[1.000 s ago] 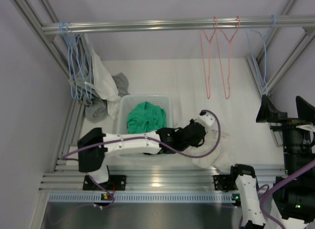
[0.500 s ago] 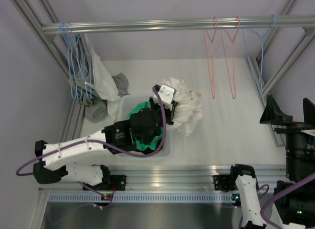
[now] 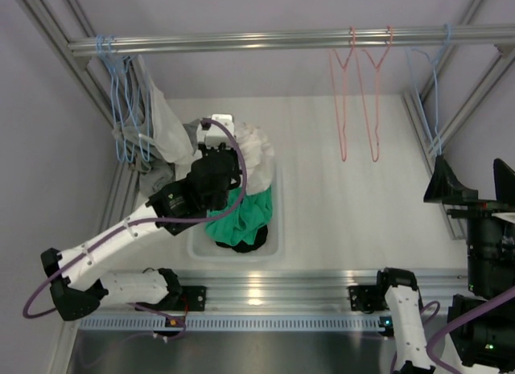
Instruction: Remove the tank top from the hanger
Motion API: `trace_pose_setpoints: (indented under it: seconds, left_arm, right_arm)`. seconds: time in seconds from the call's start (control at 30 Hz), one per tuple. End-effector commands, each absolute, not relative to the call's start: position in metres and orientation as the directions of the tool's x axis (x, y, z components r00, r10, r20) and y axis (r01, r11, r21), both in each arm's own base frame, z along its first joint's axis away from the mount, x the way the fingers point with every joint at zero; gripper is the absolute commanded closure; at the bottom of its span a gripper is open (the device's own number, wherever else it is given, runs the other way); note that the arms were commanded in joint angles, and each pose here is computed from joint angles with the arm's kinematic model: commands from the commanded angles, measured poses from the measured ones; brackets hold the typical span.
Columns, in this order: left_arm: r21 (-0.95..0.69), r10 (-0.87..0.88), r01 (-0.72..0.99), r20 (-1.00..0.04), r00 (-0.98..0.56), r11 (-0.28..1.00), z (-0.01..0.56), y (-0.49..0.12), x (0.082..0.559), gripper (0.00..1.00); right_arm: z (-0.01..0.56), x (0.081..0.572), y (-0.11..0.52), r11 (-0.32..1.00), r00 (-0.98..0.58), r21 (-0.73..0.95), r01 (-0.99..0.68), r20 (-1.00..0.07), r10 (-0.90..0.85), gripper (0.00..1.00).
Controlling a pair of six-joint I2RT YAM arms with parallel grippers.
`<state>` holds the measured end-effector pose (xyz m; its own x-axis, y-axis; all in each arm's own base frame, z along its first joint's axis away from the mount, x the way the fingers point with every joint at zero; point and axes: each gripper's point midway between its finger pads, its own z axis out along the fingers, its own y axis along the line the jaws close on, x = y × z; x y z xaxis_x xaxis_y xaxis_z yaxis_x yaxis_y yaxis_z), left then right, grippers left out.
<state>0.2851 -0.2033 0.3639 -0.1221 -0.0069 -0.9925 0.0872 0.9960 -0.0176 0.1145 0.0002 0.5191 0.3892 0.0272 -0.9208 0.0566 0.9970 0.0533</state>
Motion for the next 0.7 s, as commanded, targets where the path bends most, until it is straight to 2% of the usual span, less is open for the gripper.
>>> trace_pose_setpoints:
  seconds: [0.0, 0.23, 0.33, 0.47, 0.67]
  left_arm:
    - [-0.147, -0.122, 0.112, -0.970, -0.210, 0.983, 0.333, -0.203, 0.276, 1.00]
    - [-0.197, -0.148, 0.104, -0.922, -0.357, 0.975, 0.258, -0.206, 0.261, 1.00]
    - [-0.233, -0.169, 0.086, -0.871, -0.461, 0.969, 0.204, -0.206, 0.246, 1.00]
    - [-0.259, -0.227, -0.022, -0.799, -0.556, 0.966, 0.133, -0.186, 0.224, 1.00]
    - [-0.240, -0.253, -0.105, -0.753, -0.607, 0.965, 0.091, -0.174, 0.216, 1.00]
  right_arm:
    - [0.541, 0.104, 0.010, 0.999, 0.455, 0.048, 0.001, -0.890, 0.042, 0.01]
    - [0.540, 0.107, 0.019, 0.998, 0.454, 0.043, -0.054, -0.889, 0.062, 0.01]
    - [0.539, 0.108, 0.018, 0.998, 0.452, 0.043, -0.048, -0.890, 0.061, 0.01]
    - [0.539, 0.110, 0.021, 0.997, 0.449, 0.038, -0.066, -0.891, 0.064, 0.01]
    - [0.539, 0.118, 0.026, 0.993, 0.445, 0.046, -0.106, -0.891, 0.089, 0.01]
